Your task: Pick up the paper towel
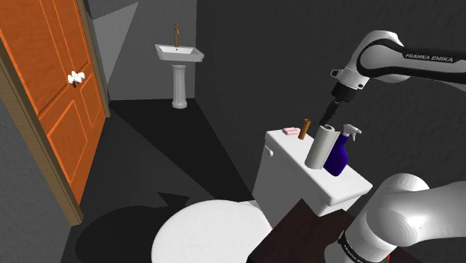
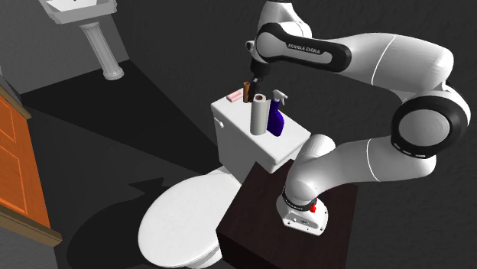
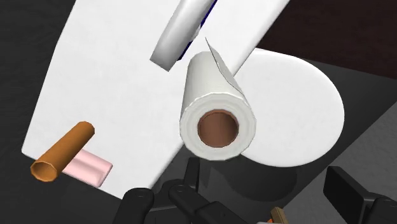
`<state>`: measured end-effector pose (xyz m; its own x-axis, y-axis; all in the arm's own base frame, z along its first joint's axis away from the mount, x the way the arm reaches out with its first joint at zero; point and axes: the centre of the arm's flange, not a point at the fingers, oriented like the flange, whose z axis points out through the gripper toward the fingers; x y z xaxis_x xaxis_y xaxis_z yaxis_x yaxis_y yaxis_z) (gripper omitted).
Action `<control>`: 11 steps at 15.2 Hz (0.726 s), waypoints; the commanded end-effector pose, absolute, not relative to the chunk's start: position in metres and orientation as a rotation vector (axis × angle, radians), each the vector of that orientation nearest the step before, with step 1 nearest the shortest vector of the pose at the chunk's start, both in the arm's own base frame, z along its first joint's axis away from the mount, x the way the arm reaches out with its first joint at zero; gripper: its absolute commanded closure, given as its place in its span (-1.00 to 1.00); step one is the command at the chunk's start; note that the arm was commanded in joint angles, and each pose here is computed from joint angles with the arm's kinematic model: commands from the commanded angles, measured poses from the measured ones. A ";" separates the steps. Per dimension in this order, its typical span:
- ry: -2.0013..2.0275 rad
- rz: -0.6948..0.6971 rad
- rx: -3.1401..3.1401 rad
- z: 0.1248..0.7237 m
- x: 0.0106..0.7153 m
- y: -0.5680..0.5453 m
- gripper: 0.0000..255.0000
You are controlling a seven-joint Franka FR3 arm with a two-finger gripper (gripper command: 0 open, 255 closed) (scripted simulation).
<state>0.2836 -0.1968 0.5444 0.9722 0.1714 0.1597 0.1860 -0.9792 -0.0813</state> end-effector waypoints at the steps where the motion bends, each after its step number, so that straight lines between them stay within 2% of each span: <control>1: -0.284 -0.248 -3.016 0.534 0.285 -0.224 -1.00; 11: -0.284 -0.249 -3.015 0.493 0.285 -0.225 -1.00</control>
